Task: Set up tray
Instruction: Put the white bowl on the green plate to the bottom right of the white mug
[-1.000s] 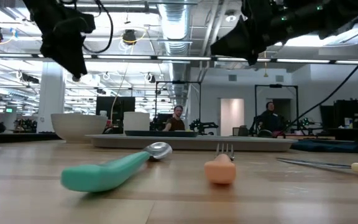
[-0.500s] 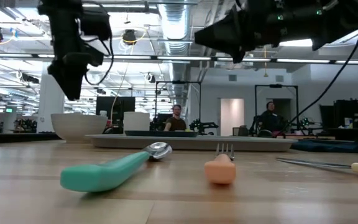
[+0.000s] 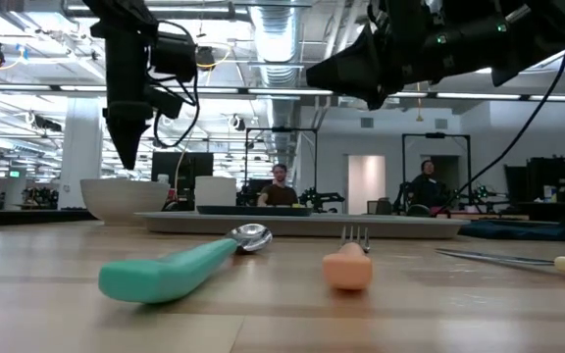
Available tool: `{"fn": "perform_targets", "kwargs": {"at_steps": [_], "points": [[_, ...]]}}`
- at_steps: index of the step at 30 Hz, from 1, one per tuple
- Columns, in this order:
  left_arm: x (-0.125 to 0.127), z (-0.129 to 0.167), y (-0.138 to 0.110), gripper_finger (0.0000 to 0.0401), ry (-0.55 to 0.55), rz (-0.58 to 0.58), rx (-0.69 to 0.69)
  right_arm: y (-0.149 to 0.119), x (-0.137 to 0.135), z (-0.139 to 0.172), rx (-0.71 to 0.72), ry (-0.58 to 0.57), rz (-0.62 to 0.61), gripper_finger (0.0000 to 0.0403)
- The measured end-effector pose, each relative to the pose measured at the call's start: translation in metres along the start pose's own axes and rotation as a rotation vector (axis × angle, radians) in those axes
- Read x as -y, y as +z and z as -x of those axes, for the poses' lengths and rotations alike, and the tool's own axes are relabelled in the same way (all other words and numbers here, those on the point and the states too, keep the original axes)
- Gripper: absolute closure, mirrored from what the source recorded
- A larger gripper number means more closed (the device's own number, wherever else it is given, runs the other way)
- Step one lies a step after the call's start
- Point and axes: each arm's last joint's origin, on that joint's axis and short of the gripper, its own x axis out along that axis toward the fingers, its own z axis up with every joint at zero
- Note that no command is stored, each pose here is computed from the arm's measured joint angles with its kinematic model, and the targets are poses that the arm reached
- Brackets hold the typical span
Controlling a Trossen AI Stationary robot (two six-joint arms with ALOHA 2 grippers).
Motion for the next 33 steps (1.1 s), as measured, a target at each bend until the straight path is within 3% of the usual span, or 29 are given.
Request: {"fn": "perform_targets", "kwargs": {"at_steps": [7, 16, 33], "points": [[0.003, -0.014, 0.006, 0.0202, -0.024, -0.019, -0.052, 0.000, 0.000, 0.000, -0.004, 0.000, -0.001, 0.0341], [0.002, -0.023, 0.012, 0.0202, 0.030, -0.020, -0.051, -0.001, 0.000, 0.000, -0.007, 0.000, -0.001, 0.0341], [0.003, -0.039, 0.001, 0.0202, 0.043, 0.008, -0.081, -0.002, 0.000, 0.000, -0.025, 0.001, 0.003, 0.0341]]}}
